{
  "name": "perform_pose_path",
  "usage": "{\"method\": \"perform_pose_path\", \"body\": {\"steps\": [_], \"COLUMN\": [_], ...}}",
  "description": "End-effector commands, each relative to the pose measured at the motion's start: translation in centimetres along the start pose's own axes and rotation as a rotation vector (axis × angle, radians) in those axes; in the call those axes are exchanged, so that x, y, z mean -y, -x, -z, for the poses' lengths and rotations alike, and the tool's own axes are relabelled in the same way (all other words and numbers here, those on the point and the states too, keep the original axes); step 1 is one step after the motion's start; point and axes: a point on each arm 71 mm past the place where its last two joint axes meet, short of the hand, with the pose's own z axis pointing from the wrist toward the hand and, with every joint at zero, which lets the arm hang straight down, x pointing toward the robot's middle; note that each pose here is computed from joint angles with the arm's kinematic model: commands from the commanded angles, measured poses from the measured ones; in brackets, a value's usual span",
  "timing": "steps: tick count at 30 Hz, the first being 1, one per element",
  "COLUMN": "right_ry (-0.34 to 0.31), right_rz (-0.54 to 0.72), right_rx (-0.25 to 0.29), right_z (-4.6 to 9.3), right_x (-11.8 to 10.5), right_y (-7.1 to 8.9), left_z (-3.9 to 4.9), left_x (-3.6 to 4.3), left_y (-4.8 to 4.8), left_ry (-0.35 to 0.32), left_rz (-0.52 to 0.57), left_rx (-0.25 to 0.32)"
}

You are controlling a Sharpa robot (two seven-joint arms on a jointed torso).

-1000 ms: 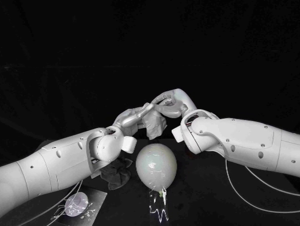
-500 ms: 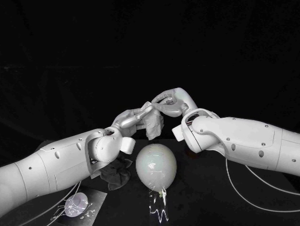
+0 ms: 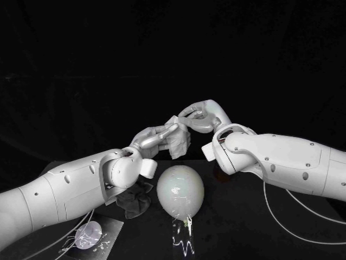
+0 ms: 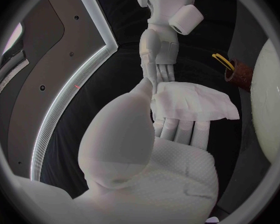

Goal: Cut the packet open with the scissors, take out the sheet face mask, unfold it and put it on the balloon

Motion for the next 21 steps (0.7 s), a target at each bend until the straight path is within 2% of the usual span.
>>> {"method": "perform_pose_path", "body": {"steps": [1, 10, 21], "right_ry": [0.012, 0.023, 0.037], "right_rz": [-0.007, -0.014, -0.021], "right_rx": [-0.012, -0.012, -0.02], "right_z": [0.04, 0.12, 0.17], "right_x": [-0.25, -0.6, -1.03], "right_y": [-0.21, -0.59, -1.15], "left_z": [-0.08, -0.22, -0.31], "left_x": [0.13, -0.03, -0.28], "left_y": [-0.23, -0.53, -0.43], "left_ry": [-0.012, 0.002, 0.017], "left_rz": [0.001, -0.023, -0.047], "left_rx": [-0.011, -0.029, -0.021]}}
